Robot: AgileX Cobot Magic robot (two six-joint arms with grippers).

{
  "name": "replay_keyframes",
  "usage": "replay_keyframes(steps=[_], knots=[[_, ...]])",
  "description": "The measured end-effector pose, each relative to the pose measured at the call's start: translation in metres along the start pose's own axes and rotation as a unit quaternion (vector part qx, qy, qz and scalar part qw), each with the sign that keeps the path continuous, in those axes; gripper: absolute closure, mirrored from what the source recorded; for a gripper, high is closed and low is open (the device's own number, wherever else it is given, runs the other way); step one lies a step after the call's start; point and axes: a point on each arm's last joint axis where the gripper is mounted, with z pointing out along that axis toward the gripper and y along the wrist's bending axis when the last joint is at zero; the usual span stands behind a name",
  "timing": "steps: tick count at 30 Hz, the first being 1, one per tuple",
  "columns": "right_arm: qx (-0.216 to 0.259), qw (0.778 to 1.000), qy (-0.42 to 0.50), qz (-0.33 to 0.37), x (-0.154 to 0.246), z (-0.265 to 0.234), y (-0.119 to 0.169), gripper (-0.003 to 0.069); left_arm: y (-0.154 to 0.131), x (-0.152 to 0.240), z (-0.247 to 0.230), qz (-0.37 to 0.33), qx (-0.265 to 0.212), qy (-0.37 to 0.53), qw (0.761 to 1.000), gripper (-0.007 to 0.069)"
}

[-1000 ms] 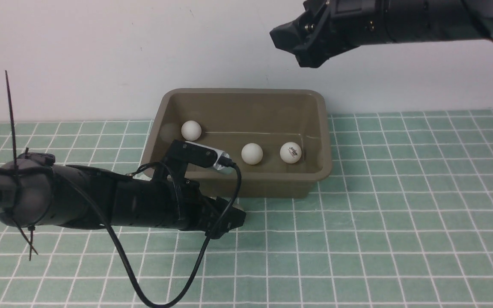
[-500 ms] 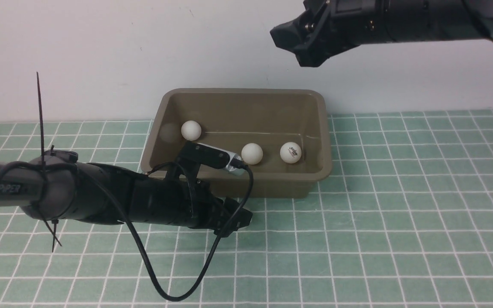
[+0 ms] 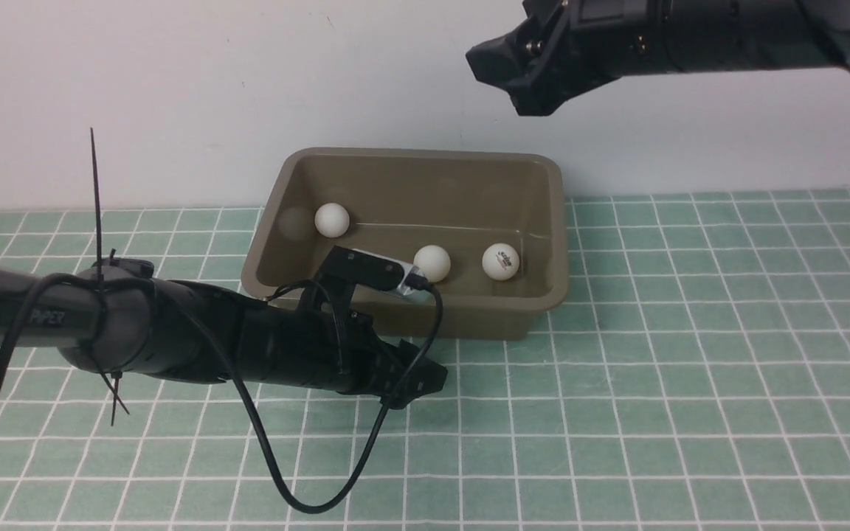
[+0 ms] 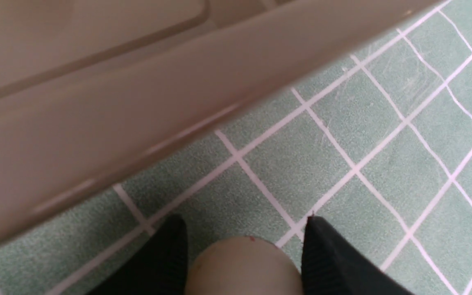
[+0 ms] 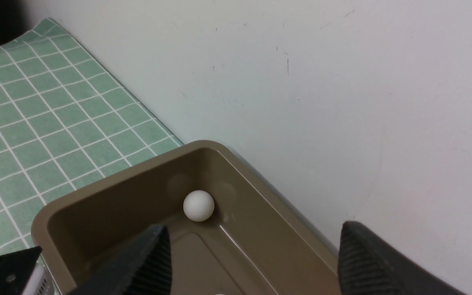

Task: Put the table tennis balls in the box on the green coffee tablecloth.
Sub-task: 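Reach for and grasp a ping pong ball on the table beside the basket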

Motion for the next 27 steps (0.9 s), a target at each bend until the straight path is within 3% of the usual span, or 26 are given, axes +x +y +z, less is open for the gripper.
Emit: replay_keyframes(steps=[7, 17, 21, 27], knots=[[0.009, 1.0, -0.005, 0.0, -0.001, 0.0, -0.002, 0.0162, -0.007, -0.001, 0.0, 0.0, 0.039, -0.006, 0.999, 0.0305], [0.011, 1.0, -0.007, 0.0, -0.001, 0.0, -0.002, 0.0162, -0.037, -0.008, -0.01, 0.01, 0.199, -0.033, 0.979, 0.0305], [0.011, 1.0, -0.007, 0.0, -0.001, 0.0, -0.002, 0.0162, -0.047, -0.021, -0.019, 0.03, 0.236, -0.054, 0.97, 0.0305], [0.011, 1.0, -0.007, 0.0, -0.001, 0.0, -0.002, 0.0162, -0.053, -0.052, -0.03, 0.069, 0.238, -0.095, 0.964, 0.0305]])
